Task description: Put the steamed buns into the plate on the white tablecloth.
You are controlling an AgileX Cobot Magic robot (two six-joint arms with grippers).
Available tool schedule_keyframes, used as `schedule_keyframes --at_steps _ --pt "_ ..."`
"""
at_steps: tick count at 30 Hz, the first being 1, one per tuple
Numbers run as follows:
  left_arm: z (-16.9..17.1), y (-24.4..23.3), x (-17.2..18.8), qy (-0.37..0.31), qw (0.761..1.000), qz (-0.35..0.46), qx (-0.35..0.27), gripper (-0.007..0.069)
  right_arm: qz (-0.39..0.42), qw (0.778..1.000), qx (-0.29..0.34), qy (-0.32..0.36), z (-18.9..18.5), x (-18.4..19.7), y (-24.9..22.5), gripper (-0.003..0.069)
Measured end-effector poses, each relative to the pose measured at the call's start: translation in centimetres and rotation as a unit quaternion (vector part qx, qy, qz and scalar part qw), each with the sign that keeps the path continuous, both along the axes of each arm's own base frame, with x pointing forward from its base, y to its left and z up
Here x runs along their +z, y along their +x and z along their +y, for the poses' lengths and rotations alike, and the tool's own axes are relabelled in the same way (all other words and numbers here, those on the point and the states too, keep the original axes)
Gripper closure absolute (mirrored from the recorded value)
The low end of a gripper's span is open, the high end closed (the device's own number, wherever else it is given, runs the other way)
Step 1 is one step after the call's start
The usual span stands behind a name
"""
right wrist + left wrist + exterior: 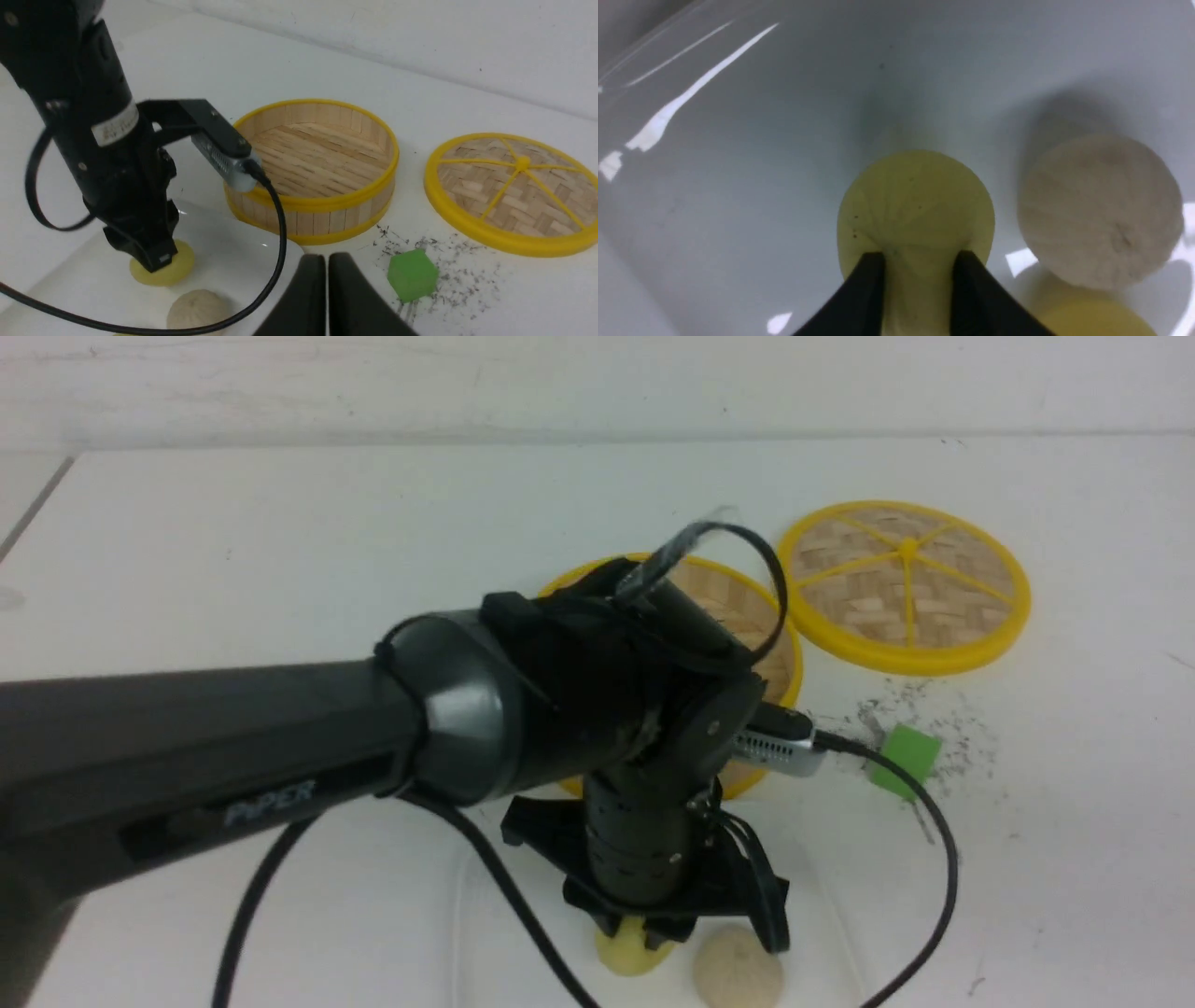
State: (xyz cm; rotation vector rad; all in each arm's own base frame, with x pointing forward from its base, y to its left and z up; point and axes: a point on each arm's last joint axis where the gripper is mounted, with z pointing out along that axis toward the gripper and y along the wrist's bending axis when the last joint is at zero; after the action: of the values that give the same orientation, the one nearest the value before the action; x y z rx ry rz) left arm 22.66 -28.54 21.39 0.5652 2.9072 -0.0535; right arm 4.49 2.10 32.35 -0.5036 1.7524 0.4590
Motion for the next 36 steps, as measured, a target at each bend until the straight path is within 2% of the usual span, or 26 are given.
schedule_keyframes --at_steps 1,4,7,10,12,13,17,20,21,22,26,36 --pt "0.0 0.0 0.0 -0.001 1.0 -0.001 0.0 0.0354 0.002 1.0 -0.002 -0.001 -0.2 0.0 -0.1 0.0626" --pt "-0.3 0.2 -0.2 -0.011 1.0 -0.004 0.001 0.0204 0.024 0.999 -0.029 -0.006 -2.5 1.9 -1.8 0.0636" --pt "-0.4 0.2 0.6 -0.021 1.0 -0.012 0.002 0.0129 0.045 0.997 -0.045 -0.032 -4.4 2.9 -3.3 0.0665" --pt "-0.3 0.3 2.6 -0.034 0.999 -0.031 0.0 0.0097 0.075 0.994 -0.051 -0.055 -6.0 3.2 -4.7 0.0675" --pt "0.0 0.4 5.2 -0.043 0.998 -0.053 -0.001 0.0106 0.08 0.995 -0.044 -0.049 -6.7 3.0 -5.6 0.0675" --pt "0.0 0.4 5.3 -0.043 0.998 -0.053 -0.001 0.0109 0.08 0.995 -0.042 -0.049 -6.6 3.0 -5.6 0.0675" --pt "0.9 0.3 8.7 -0.038 0.996 -0.085 0.0 0.0204 0.088 0.996 0.0 -0.011 -6.4 1.3 -6.6 0.0675" --pt "1.7 0.1 10.7 -0.029 0.994 -0.104 0.002 0.0377 0.07 0.995 0.05 0.049 -4.2 -0.7 -5.8 0.0675" --pt "1.7 0.2 10.7 -0.029 0.994 -0.105 0.003 0.0377 0.064 0.995 0.055 0.059 -4.0 -0.7 -5.7 0.0673" --pt "1.9 0.1 10.9 -0.027 0.994 -0.105 0.004 0.0482 0.051 0.993 0.072 0.084 -2.6 -1.8 -4.8 0.0673" --pt "1.9 0.0 11.0 -0.026 0.994 -0.104 0.004 0.0606 0.023 0.991 0.086 0.097 -0.9 -3.9 -3.4 0.0673" --pt "2.0 0.0 11.0 -0.026 0.994 -0.104 0.004 0.0623 -0.018 0.991 0.099 0.093 0.2 -5.5 -2.4 0.0673"
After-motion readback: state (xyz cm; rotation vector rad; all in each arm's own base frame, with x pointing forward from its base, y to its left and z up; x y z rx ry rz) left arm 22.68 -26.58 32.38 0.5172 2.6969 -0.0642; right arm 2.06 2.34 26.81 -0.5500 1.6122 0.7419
